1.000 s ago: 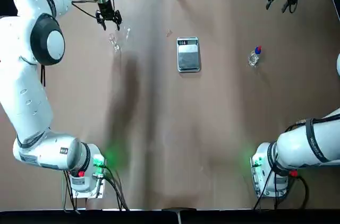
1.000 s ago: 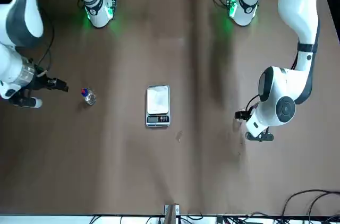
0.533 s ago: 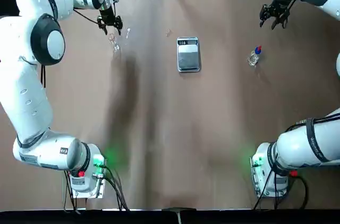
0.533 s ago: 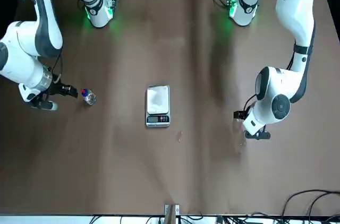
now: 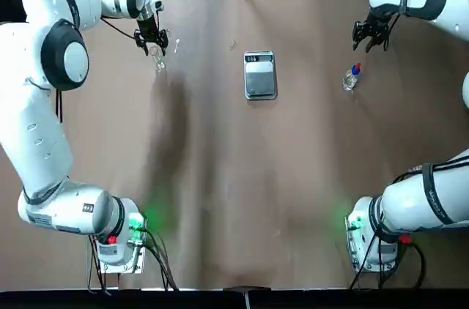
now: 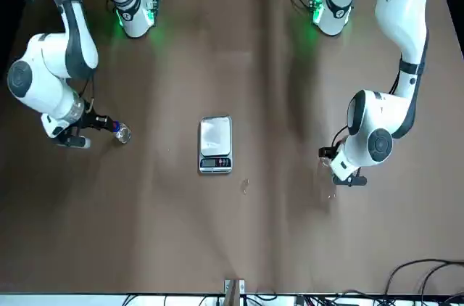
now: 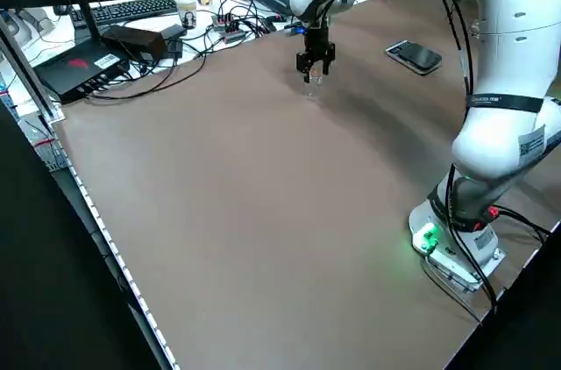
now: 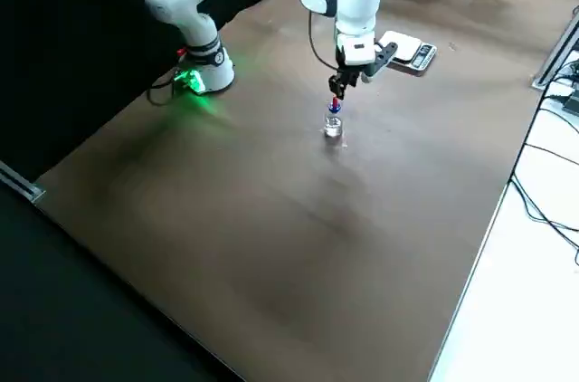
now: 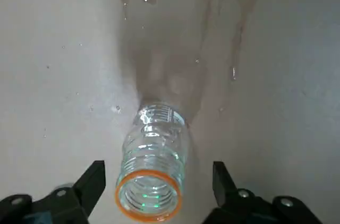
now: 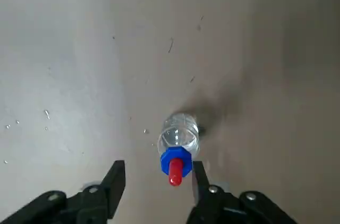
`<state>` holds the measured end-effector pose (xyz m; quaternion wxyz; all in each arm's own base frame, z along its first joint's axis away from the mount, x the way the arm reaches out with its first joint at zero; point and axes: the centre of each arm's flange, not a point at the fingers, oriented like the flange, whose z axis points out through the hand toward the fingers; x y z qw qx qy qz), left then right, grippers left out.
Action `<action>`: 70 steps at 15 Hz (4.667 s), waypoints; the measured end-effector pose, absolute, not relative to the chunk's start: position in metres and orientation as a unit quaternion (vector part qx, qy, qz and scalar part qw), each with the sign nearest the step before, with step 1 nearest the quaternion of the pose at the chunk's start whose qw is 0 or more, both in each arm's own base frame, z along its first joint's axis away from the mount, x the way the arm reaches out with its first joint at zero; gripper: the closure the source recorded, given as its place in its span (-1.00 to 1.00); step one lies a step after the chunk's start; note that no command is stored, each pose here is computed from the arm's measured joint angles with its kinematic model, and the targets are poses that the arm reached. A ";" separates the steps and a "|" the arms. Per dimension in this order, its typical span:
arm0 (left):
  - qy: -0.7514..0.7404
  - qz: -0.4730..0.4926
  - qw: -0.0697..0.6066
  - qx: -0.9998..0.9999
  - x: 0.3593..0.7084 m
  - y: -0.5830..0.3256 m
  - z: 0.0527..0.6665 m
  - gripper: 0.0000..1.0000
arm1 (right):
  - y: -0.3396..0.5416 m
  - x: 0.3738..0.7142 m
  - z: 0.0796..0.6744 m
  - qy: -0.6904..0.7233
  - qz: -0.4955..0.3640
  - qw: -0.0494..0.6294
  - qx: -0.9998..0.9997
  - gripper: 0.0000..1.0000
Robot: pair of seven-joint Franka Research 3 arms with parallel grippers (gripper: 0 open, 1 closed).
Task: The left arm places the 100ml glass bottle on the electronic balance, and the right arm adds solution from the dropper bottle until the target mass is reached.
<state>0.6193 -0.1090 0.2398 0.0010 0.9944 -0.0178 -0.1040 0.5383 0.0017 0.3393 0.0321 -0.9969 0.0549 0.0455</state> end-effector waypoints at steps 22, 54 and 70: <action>-0.016 -0.102 0.001 0.995 0.618 -0.106 0.250 -0.23 | -0.002 0.521 0.306 0.053 0.038 0.024 -0.998 0.33; 0.052 -0.101 -0.027 0.993 0.598 -0.287 0.337 0.03 | -0.003 0.515 0.296 0.050 0.046 0.021 -0.997 0.82; 0.056 -0.049 0.052 0.996 0.523 -0.507 0.319 0.03 | -0.003 0.516 0.296 0.048 0.046 0.021 -0.998 0.90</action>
